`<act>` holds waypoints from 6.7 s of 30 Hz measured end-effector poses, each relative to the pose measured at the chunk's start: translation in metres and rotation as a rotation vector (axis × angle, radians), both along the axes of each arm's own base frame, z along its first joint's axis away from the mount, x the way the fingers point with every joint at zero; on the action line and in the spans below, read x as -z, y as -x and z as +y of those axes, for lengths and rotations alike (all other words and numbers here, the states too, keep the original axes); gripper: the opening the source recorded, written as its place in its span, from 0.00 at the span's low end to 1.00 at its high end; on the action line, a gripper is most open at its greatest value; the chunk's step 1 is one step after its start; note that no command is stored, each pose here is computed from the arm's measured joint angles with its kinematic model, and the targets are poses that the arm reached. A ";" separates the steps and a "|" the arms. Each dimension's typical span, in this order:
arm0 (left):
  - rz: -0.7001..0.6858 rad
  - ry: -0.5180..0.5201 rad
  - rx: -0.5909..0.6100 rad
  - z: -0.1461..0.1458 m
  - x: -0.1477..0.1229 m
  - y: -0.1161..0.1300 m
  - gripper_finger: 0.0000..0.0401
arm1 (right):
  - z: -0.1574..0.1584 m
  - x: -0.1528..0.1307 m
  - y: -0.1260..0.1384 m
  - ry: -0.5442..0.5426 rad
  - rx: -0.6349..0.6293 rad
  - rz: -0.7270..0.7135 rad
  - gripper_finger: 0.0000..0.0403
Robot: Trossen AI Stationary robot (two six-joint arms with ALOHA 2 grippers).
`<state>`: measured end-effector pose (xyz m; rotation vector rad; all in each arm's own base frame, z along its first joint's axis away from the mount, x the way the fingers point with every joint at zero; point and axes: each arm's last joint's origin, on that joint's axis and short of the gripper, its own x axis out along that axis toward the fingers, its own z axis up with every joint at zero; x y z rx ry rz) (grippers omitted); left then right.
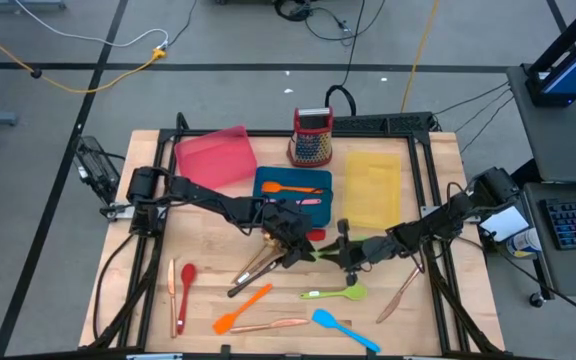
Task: Pick & Place Kitchen Items
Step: Put the green spatula into the blue bin, then put the orange spatula into the blue bin
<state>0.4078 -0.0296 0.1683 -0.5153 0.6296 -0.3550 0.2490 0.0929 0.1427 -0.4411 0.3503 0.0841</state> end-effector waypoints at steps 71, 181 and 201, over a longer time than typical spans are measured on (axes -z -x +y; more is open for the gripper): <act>0.134 -0.335 -0.245 0.088 -0.102 0.090 0.07 | -0.009 -0.070 0.018 0.028 -0.024 -0.306 0.40; 0.523 -0.693 -0.004 0.141 0.019 0.071 0.44 | -0.010 -0.061 0.019 -0.098 0.011 -0.215 0.40; 0.336 -0.720 -0.097 0.090 -0.059 0.083 0.33 | -0.022 -0.049 0.017 -0.215 0.111 -0.100 0.40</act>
